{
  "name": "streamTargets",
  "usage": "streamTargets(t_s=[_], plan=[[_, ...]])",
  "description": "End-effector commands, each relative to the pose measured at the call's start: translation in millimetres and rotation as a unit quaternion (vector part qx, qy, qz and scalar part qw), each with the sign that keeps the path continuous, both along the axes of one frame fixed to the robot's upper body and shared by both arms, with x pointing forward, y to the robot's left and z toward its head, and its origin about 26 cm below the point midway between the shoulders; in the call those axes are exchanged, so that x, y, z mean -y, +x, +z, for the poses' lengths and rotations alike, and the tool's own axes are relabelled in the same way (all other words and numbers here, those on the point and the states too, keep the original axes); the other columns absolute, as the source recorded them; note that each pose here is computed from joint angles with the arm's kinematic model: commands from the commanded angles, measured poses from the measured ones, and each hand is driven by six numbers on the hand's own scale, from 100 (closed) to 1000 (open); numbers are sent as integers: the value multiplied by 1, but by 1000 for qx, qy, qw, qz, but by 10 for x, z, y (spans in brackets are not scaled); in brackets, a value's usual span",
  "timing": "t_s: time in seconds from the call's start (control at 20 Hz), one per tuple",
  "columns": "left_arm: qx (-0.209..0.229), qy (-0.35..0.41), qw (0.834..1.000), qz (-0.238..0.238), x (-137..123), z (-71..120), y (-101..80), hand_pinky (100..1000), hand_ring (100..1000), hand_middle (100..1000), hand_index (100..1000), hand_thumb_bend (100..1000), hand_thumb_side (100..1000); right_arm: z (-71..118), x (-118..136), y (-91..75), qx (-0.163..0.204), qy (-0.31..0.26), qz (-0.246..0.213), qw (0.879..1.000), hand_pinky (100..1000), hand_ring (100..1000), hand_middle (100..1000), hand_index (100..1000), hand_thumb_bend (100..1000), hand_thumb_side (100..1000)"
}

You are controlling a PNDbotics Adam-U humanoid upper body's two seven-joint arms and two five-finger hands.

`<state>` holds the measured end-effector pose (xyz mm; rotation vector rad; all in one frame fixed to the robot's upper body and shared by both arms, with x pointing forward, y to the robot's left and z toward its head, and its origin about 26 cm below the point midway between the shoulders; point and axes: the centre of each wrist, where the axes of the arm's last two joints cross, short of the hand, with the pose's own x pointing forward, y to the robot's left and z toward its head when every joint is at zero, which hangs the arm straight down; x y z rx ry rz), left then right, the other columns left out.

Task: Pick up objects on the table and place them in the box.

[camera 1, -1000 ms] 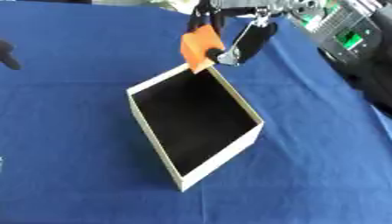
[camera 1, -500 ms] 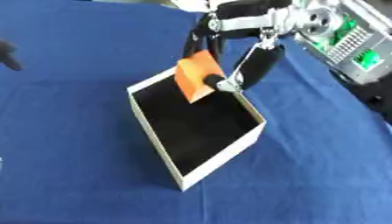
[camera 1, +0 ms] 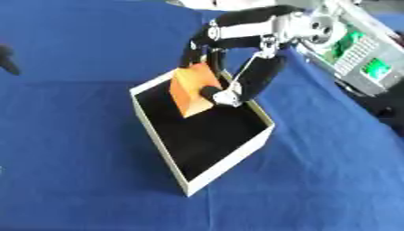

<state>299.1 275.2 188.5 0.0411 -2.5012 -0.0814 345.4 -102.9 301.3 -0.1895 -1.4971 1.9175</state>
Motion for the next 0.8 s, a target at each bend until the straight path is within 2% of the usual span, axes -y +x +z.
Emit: streamTargets(t_s=[0.05,0.5,0.8], plan=[[12,3,1000,-7,18,63,-19,368,505,514,664,100,702,50,-45,-84,7,2,-11,1000,626,558,159,293,100,100],[12,2,1000,-12,35,61,-16,367,505,514,664,100,705,-85,-123,-162,-19,-19,-23,999,623,559,167,295,100,100],[15,3,1000,-15,45,69,-12,365,505,514,664,100,706,-202,-151,-122,11,-38,-25,999,624,560,172,296,100,100]])
